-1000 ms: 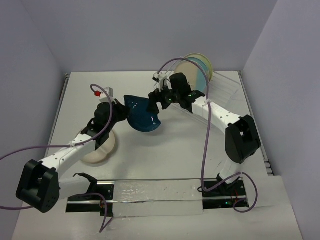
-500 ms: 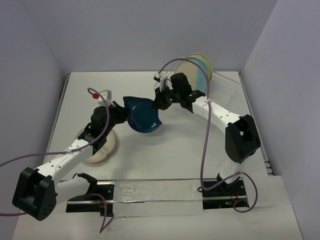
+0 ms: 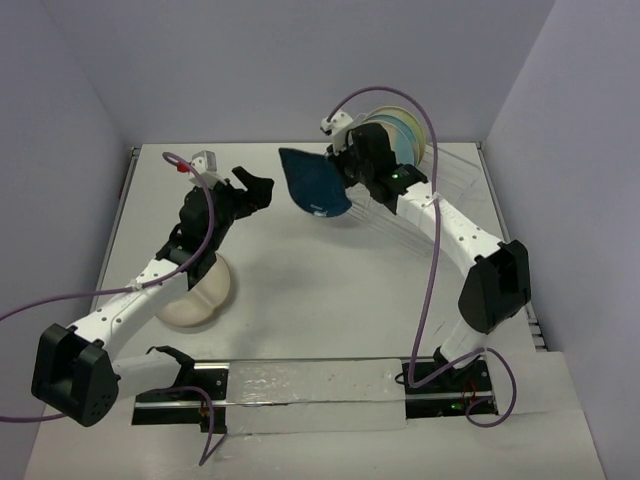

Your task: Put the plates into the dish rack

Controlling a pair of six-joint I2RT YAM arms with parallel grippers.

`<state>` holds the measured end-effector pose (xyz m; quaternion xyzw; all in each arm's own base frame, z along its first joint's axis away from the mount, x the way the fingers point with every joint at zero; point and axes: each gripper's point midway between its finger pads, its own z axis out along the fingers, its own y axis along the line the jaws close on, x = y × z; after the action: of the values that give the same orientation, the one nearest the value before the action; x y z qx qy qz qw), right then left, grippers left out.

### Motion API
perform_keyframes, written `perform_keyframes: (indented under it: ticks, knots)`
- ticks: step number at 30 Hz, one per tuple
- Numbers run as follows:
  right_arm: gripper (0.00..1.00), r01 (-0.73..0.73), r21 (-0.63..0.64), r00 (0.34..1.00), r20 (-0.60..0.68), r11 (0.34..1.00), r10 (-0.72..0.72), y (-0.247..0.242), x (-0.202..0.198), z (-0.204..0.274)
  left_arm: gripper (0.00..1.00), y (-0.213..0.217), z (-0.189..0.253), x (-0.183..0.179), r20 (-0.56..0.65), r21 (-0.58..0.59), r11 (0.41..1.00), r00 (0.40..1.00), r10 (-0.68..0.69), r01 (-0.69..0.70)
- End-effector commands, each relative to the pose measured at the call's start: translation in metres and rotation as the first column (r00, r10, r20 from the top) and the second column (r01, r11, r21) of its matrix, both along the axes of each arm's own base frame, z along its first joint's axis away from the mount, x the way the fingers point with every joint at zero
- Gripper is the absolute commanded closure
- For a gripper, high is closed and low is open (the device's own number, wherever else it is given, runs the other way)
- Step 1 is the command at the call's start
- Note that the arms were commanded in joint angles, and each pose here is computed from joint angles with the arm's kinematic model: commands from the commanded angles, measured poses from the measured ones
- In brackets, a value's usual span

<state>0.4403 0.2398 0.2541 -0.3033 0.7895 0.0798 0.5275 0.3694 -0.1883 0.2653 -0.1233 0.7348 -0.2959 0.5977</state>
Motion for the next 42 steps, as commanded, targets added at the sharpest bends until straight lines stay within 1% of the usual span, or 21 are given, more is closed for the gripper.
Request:
perform_keyframes:
  ticks: [1,2,4,7,9,10,11,12,14,18,27,32,37,42]
  knots:
    - [1.0,0.252,0.029,0.891,0.384,0.967,-0.244,-0.07,0.025,0.143,0.01,0.021,0.021,0.012,0.03,-0.003,0.993,0.993,0.115,-0.115]
    - [1.0,0.308,-0.004,0.868,0.41,0.951,-0.28,-0.082,0.029,0.148,0.01,0.028,0.02,0.014,0.025,0.003,0.99,0.989,0.144,-0.144]
    - [1.0,0.366,-0.044,0.846,0.431,0.93,-0.313,-0.095,0.037,0.149,0.01,0.036,0.015,0.016,0.0,0.006,0.984,0.984,0.178,-0.178]
    - [1.0,0.477,-0.125,0.798,0.475,0.87,-0.37,-0.121,0.057,0.149,0.01,0.068,-0.001,0.023,-0.058,0.02,0.958,0.956,0.288,-0.287]
    - [1.0,0.541,-0.183,0.769,0.503,0.821,-0.395,-0.133,0.068,0.143,0.01,0.077,-0.007,0.023,-0.073,0.023,0.951,0.948,0.311,-0.31]
    - [1.0,0.556,-0.185,0.75,0.532,0.81,-0.393,-0.135,0.07,0.149,0.01,0.08,-0.009,0.023,-0.076,0.025,0.948,0.945,0.318,-0.317]
    - [1.0,0.607,-0.19,0.711,0.562,0.771,-0.422,-0.143,0.077,0.15,0.01,0.085,-0.013,0.023,-0.084,0.028,0.942,0.939,0.334,-0.333]
    - [1.0,0.635,-0.212,0.692,0.583,0.742,-0.426,-0.147,0.082,0.15,0.01,0.089,-0.016,0.022,-0.09,0.032,0.939,0.935,0.344,-0.343]
    - [1.0,0.655,-0.237,0.683,0.593,0.718,-0.427,-0.149,0.087,0.148,0.01,0.093,-0.02,0.021,-0.099,0.039,0.933,0.928,0.36,-0.358]
    - [1.0,0.645,-0.319,0.709,0.588,0.695,-0.388,-0.144,0.108,0.126,0.01,0.104,-0.029,0.019,-0.128,0.06,0.915,0.906,0.403,-0.399]
    - [1.0,0.615,-0.36,0.742,0.565,0.702,-0.361,-0.139,0.125,0.101,0.01,0.118,-0.044,0.014,-0.167,0.087,0.893,0.877,0.45,-0.442]
    - [1.0,0.576,-0.372,0.771,0.544,0.727,-0.332,-0.134,0.123,0.092,0.01,0.122,-0.046,0.012,-0.17,0.089,0.888,0.871,0.461,-0.452]
    - [1.0,0.577,-0.366,0.765,0.554,0.73,-0.328,-0.134,0.122,0.1,0.01,0.125,-0.046,0.01,-0.168,0.084,0.886,0.87,0.463,-0.455]
    - [1.0,0.529,-0.393,0.798,0.532,0.752,-0.282,-0.123,0.121,0.088,0.01,0.127,-0.046,0.008,-0.168,0.084,0.884,0.868,0.468,-0.46]
